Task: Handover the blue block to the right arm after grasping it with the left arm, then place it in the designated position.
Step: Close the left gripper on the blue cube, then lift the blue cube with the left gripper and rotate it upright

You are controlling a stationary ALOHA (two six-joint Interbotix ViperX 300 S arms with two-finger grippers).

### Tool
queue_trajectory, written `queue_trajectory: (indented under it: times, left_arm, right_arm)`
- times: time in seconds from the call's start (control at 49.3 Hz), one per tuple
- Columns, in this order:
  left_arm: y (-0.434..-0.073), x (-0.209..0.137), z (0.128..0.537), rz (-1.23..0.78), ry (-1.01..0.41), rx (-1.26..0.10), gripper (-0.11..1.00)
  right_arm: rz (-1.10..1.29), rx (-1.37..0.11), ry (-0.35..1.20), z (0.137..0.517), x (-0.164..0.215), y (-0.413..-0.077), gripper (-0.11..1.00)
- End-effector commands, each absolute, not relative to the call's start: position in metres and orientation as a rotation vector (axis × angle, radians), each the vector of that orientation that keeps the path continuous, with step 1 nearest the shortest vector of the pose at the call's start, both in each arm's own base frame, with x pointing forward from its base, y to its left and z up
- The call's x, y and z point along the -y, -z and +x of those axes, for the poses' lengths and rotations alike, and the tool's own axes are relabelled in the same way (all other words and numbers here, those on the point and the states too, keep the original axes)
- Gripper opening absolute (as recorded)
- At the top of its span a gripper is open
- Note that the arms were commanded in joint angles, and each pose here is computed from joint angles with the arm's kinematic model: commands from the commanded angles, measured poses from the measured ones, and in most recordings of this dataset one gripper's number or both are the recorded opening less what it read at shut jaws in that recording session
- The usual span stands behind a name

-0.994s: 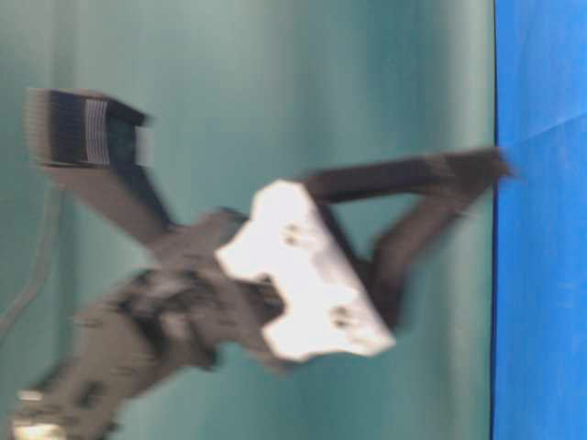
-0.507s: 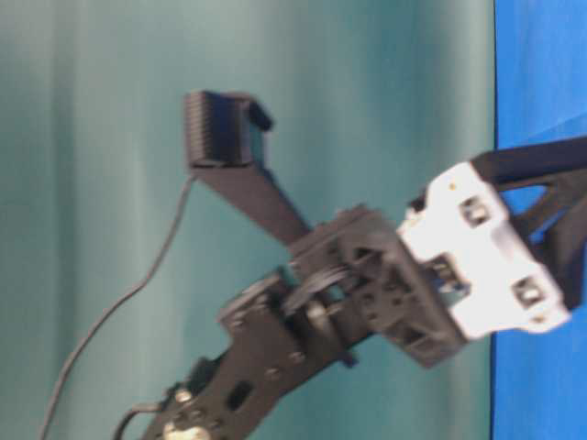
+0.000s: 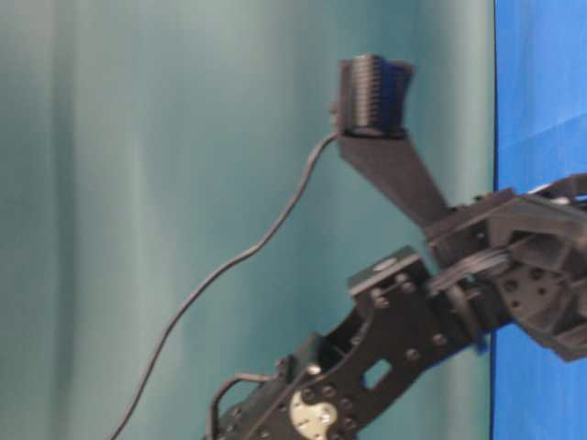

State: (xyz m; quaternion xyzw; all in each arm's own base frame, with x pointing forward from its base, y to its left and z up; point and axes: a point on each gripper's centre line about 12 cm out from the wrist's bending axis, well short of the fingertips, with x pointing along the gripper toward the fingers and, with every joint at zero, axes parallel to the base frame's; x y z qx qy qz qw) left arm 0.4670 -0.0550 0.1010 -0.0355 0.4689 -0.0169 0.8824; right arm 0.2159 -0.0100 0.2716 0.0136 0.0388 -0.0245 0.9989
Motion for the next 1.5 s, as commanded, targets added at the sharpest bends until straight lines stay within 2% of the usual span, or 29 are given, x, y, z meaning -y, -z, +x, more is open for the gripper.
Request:
queue_trajectory:
  times: [0.0, 0.324, 0.406, 0.507, 0.527, 1.034, 1.48]
  left_arm:
    - [-0.115, 0.057, 0.474, -0.077, 0.04, -0.931, 0.91]
    - [-0.116, 0.057, 0.475, -0.073, 0.043, -0.926, 0.87]
    - [-0.116, 0.057, 0.476, -0.071, 0.043, -0.93, 0.75]
    - [-0.116, 0.057, 0.476, -0.073, 0.042, -0.931, 0.47]
    - [-0.116, 0.057, 0.476, -0.074, 0.041, -0.931, 0.45]
    - [-0.118, 0.057, 0.475, -0.081, 0.037, -0.943, 0.46]
    - [-0.167, 0.062, 0.474, -0.082, 0.046, -0.924, 0.46]
  right_arm:
    - [0.03, -0.059, 0.051, 0.219, 0.011, -0.278, 0.97]
    - [0.03, -0.064, 0.051, 0.219, 0.011, -0.277, 0.97]
    - [0.03, -0.065, 0.051, 0.219, 0.011, -0.277, 0.97]
    - [0.032, -0.067, 0.051, 0.219, 0.011, -0.277, 0.97]
    - [0.032, -0.068, 0.051, 0.219, 0.011, -0.276, 0.96]
    - [0.03, -0.065, 0.051, 0.219, 0.011, -0.277, 0.96]
    - [0.032, -0.068, 0.051, 0.219, 0.011, -0.276, 0.96]
